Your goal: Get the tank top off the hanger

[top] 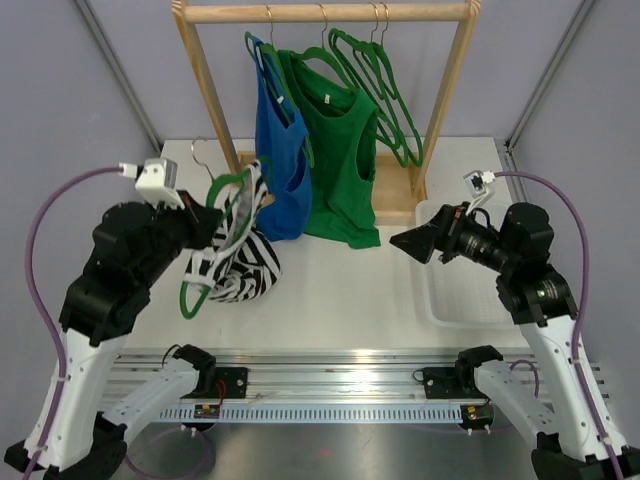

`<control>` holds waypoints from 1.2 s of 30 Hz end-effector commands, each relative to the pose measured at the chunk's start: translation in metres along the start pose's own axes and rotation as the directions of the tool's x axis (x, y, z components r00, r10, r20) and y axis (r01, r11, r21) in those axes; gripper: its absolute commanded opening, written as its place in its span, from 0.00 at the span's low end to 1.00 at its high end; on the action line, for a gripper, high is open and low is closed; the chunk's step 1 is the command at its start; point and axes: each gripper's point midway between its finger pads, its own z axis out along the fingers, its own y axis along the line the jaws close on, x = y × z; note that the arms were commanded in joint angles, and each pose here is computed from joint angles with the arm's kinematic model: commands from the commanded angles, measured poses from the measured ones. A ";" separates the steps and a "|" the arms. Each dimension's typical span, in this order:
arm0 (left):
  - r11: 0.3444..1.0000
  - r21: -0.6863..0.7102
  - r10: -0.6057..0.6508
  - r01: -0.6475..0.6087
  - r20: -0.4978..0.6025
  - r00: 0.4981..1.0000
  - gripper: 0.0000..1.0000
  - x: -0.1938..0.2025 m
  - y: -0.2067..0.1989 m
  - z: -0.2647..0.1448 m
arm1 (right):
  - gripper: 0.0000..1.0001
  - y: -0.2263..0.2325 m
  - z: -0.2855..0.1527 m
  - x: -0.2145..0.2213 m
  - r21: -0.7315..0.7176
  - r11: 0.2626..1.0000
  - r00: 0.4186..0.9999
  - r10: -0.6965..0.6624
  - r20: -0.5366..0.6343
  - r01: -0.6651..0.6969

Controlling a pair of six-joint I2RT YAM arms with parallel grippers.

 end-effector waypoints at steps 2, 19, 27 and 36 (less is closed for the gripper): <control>0.947 0.291 -0.101 0.135 -0.130 0.986 0.00 0.056 -0.043 -0.024 | 1.00 0.028 0.028 -0.002 -0.251 0.965 0.997 0.072 -0.018 -0.074; 0.809 0.360 -0.229 0.465 -0.536 0.812 0.00 0.225 -0.053 -0.019 | 0.92 -0.037 0.167 0.120 0.071 0.996 0.985 0.060 -0.164 -0.049; 0.808 0.325 -0.286 0.492 -0.515 0.808 0.00 0.223 -0.050 -0.012 | 0.89 -0.051 0.191 0.162 0.183 0.983 0.968 0.059 -0.244 -0.014; 0.809 0.317 -0.300 0.494 -0.500 0.812 0.00 0.219 -0.049 -0.009 | 0.52 -0.056 0.193 0.185 0.167 0.986 0.953 0.064 -0.296 -0.015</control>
